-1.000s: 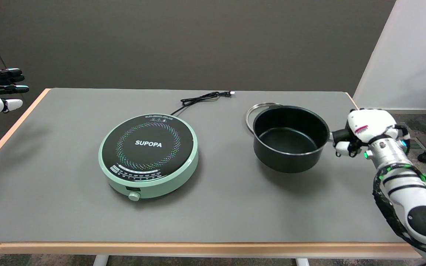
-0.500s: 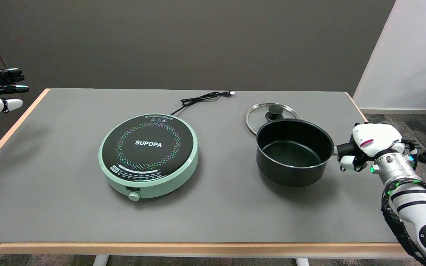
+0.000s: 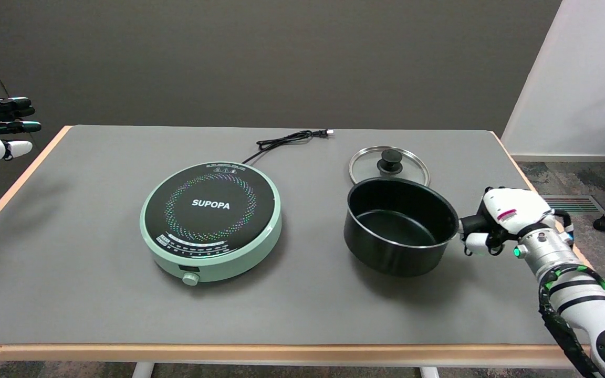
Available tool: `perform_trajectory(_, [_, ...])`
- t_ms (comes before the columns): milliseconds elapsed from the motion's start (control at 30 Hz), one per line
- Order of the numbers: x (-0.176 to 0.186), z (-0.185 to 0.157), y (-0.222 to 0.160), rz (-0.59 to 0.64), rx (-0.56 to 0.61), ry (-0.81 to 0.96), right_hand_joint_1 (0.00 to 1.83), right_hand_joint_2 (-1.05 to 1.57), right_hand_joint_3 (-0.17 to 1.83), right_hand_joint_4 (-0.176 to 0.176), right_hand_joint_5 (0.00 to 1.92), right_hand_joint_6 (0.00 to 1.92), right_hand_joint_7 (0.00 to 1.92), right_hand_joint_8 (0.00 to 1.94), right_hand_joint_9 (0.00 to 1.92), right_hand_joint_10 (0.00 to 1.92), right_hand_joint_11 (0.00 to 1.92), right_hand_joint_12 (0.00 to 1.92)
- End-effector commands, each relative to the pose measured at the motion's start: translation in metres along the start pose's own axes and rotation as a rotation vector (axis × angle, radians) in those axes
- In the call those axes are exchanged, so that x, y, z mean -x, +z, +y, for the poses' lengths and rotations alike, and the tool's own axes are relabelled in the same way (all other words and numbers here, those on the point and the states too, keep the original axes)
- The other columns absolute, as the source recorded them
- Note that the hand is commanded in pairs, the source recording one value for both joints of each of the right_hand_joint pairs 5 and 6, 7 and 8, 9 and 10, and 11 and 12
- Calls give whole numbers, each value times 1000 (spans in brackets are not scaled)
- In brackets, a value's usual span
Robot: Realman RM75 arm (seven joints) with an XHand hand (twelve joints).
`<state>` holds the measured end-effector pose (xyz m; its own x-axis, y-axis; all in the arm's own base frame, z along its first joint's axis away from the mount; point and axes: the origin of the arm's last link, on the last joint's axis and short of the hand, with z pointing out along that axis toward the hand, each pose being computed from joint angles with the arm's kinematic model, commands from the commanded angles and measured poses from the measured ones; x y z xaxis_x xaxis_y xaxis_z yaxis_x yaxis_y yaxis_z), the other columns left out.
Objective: Place the soup pot onto the table.
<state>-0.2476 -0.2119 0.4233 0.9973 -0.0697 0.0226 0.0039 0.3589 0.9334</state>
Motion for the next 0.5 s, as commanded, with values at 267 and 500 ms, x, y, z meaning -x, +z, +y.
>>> perform_trajectory(267, [23,-13,-8,-50,-5,52,941,966,1225,-83,1737,1737,1737,1737,1737,1737,1737,1737])
perform_trajectory(500, [25,-1,0,-21,61,-1,941,959,1224,-84,1735,1735,1735,1735,1735,1735,1735,1735])
